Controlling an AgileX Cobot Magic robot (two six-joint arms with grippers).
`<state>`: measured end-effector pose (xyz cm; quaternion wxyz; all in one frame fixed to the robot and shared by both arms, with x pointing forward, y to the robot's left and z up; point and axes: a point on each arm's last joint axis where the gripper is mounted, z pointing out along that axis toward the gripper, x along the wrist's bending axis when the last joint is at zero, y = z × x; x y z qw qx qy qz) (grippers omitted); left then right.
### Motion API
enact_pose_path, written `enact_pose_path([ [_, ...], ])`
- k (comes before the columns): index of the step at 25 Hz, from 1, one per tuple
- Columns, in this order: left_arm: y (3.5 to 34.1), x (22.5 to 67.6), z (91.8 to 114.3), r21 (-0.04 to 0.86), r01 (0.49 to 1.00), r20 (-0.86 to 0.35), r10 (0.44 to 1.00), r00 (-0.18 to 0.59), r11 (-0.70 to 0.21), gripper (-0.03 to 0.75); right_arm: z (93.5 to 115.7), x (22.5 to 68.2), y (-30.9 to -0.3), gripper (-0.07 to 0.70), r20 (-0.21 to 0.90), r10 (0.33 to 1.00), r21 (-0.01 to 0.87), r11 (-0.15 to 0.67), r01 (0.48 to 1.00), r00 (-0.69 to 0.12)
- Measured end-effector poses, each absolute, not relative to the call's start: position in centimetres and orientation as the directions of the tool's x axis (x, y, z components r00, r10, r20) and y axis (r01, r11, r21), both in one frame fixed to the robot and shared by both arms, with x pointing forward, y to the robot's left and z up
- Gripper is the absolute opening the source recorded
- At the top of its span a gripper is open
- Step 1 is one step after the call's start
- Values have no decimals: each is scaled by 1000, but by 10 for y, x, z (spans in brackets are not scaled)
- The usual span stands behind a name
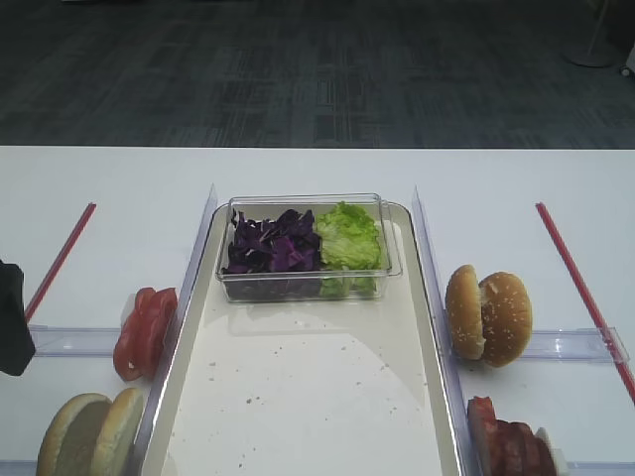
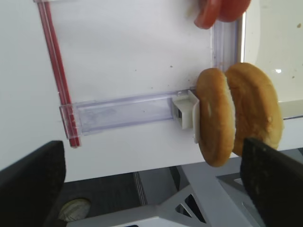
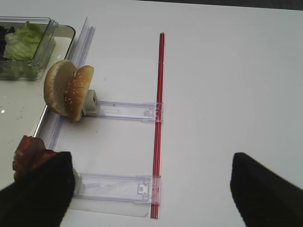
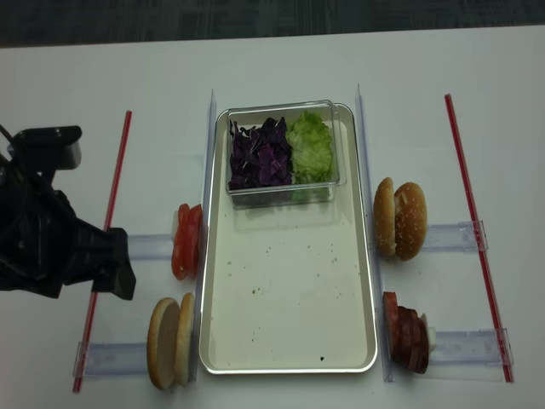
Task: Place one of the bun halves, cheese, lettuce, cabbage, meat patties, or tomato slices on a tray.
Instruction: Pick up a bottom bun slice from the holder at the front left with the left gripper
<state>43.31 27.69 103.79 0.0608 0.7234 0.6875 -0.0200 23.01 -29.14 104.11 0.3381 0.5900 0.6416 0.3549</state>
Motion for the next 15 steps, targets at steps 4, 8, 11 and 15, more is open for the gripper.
enact_pose_path([
  [4,261,431,1038,56,995,-118,990,84,-78,691,1041,230,-291,678,-15,997,854,52,517,-75],
  [8,242,426,1038,47,994,-122,987,107,-102,689,1041,230,-291,678,-15,997,854,52,517,-75],
  [11,229,421,1038,39,994,-125,986,108,-104,673,1041,230,-291,678,-15,997,854,52,517,-75],
  [15,214,415,1038,27,995,-131,986,100,-98,644,1041,230,-291,678,-15,997,854,52,517,-75],
])
